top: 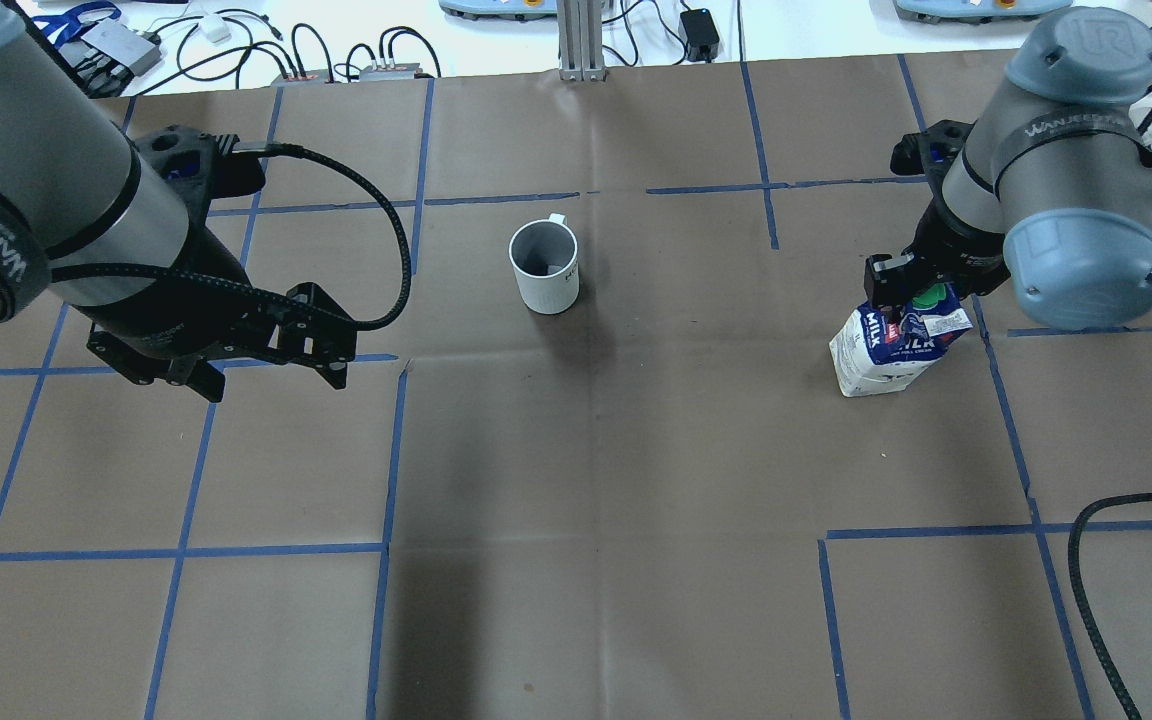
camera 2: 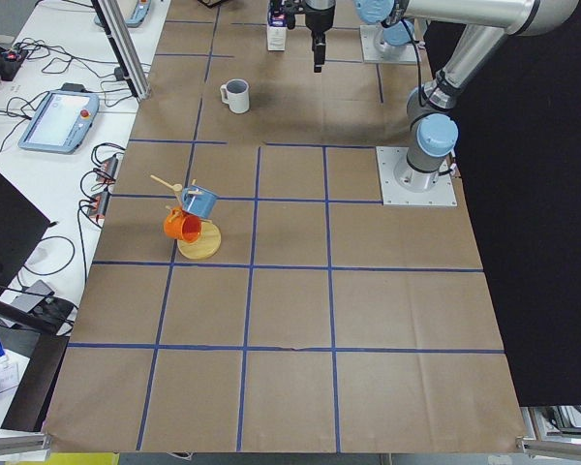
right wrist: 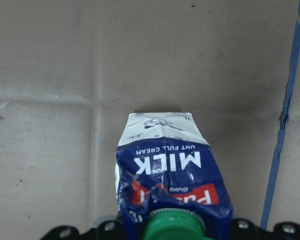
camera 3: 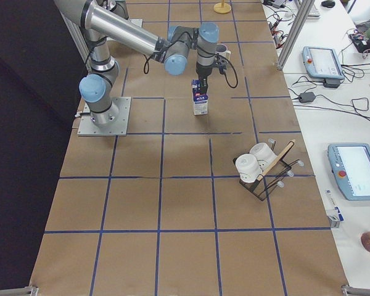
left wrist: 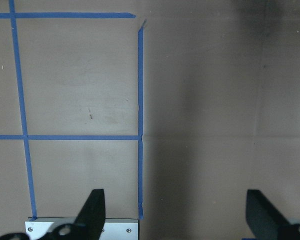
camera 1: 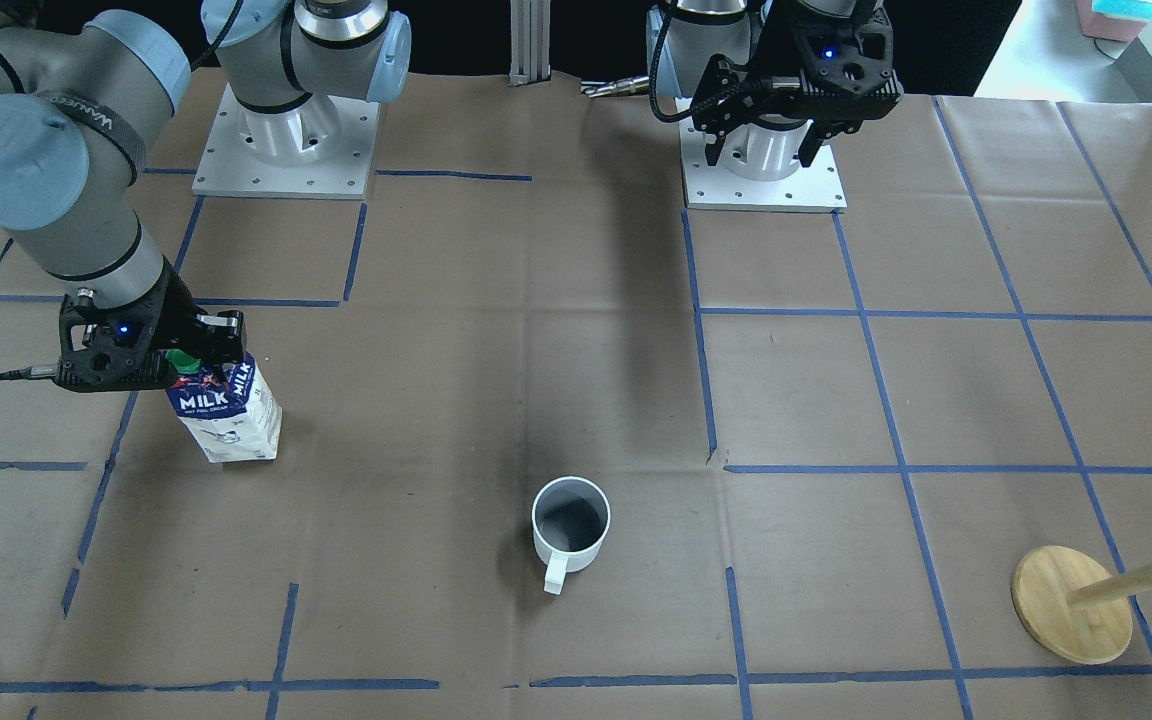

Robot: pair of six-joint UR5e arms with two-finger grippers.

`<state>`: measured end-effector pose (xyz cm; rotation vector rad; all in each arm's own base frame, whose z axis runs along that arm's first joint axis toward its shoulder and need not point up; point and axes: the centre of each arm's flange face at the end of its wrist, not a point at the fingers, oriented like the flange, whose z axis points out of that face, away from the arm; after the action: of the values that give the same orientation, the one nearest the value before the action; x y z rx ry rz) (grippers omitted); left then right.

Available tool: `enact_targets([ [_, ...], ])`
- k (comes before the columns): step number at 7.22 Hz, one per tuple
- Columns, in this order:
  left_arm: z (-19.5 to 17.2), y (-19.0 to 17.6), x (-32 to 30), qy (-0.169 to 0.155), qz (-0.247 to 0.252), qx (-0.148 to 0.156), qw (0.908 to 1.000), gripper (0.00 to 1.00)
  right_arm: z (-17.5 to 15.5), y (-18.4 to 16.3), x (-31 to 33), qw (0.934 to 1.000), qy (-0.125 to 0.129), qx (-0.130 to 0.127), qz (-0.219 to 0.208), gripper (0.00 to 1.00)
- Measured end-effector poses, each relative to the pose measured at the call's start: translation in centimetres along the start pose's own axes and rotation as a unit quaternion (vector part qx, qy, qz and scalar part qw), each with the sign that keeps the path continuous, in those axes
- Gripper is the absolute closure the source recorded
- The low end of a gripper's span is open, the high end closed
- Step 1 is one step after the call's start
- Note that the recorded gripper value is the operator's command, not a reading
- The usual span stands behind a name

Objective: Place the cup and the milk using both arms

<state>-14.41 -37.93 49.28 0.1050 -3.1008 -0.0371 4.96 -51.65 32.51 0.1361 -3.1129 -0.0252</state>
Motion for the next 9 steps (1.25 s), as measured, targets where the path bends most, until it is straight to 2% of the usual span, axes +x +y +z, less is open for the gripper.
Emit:
enact_targets([
  [3, 0.7, 0.1, -0.5, 0.0, -0.006, -0.007, 1.0, 0.0, -5.7, -3.1, -0.3, 1.0, -0.003, 0.002, -0.008, 0.54],
  [5, 1.2, 0.3, -0.6, 0.0, -0.007, -0.011, 0.9999, 0.0, -9.0, -8.7, -2.7, 0.9999, -0.001, -0.002, -0.012, 0.54],
  [7, 1.5, 0.7, -0.8, 0.0, -0.008, -0.013, 0.9999, 0.0, -9.5, -15.1, -9.1, 0.9998, 0.001, -0.018, 0.002, 0.54],
  [9, 1.6, 0.8, -0.8, 0.0, -0.009, -0.013, 0.9999, 0.0, -9.1, -18.5, -17.2, 0.9997, 0.003, -0.025, 0.007, 0.54],
])
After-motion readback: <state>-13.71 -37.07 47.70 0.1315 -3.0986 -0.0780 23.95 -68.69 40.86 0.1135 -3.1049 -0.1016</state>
